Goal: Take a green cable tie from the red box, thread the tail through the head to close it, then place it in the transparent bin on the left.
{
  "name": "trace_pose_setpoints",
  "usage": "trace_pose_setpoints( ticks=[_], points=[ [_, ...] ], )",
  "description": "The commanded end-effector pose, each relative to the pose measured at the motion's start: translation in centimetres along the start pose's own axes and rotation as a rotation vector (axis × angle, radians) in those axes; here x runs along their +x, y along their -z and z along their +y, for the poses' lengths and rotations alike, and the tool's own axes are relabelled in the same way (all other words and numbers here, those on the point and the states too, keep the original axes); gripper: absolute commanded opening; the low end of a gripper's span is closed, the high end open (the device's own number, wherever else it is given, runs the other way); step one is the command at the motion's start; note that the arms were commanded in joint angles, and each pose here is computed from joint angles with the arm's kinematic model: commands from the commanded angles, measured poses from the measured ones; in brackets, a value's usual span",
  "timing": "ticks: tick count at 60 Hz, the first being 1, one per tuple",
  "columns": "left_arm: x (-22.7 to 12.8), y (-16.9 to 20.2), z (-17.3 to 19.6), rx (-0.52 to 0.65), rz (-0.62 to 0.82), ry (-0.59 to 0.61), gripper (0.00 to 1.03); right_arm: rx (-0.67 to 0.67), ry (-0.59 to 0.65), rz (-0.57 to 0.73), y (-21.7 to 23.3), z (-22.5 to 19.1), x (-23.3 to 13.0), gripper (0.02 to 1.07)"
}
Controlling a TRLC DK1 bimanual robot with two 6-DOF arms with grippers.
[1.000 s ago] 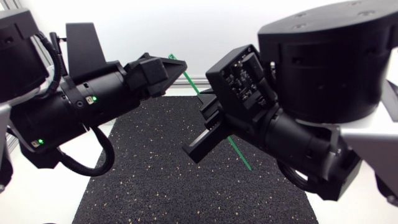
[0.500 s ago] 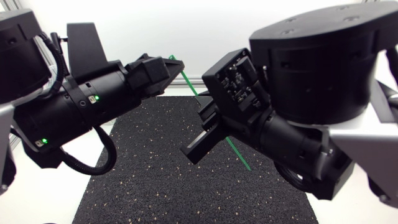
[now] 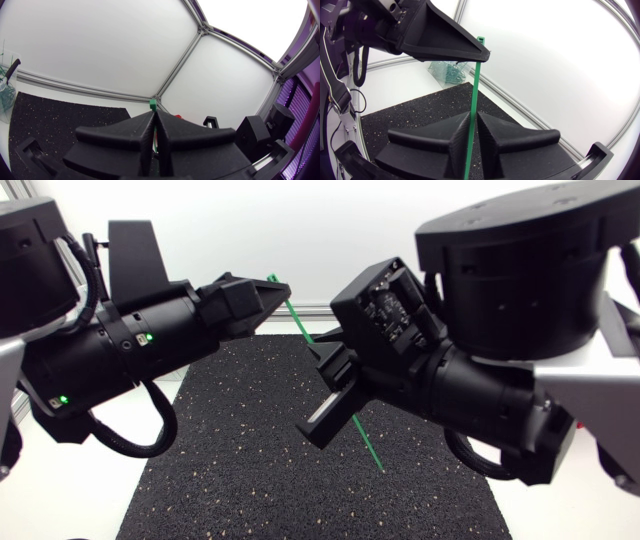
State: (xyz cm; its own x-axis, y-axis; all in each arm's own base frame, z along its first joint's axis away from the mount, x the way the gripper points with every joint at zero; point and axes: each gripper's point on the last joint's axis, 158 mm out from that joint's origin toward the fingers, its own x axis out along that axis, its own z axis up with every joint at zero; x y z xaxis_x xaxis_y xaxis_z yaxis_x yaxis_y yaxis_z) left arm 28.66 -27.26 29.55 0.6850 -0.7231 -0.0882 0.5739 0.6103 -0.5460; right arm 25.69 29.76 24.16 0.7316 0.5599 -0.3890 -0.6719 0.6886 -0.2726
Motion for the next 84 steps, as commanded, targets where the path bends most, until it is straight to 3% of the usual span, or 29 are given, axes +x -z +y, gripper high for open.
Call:
trace_pose_setpoints(
  ticks=[1, 14, 27, 44, 66, 79, 84],
  points=[
    [-0.6, 0.0, 0.9, 0.024, 0.015, -0.004, 0.04, 0.024, -0.007, -0.003, -0.2, -0.9, -0.6, 0.41],
    [-1.5, 1.1, -0.1, 0.09, 0.094, 0.061, 0.04, 0.041, -0.122, -0.015, 0.0, -1.2, -1.1, 0.54],
    [-2.4, 2.5, -1.7, 0.182, 0.184, 0.17, 0.04, 0.098, -0.323, -0.04, 0.1, -1.2, -1.4, 0.54],
    [-2.7, 3.0, -1.9, 0.181, 0.309, 0.293, 0.04, 0.135, -0.606, -0.068, 0.5, 0.1, -2.5, 0.53],
    [-2.7, 4.1, -4.4, 0.006, 0.449, 0.449, 0.04, 0.158, -0.816, -0.065, 0.1, 3.7, -3.0, 0.46],
    [-2.4, 4.3, -4.6, -0.005, 0.456, 0.462, 0.04, 0.169, -0.873, -0.079, -0.4, 4.4, -3.7, 0.27],
    [-2.2, 4.5, -4.4, -0.013, 0.46, 0.46, 0.04, 0.175, -0.892, -0.083, -0.5, 4.6, -4.1, 0.26]
  ],
)
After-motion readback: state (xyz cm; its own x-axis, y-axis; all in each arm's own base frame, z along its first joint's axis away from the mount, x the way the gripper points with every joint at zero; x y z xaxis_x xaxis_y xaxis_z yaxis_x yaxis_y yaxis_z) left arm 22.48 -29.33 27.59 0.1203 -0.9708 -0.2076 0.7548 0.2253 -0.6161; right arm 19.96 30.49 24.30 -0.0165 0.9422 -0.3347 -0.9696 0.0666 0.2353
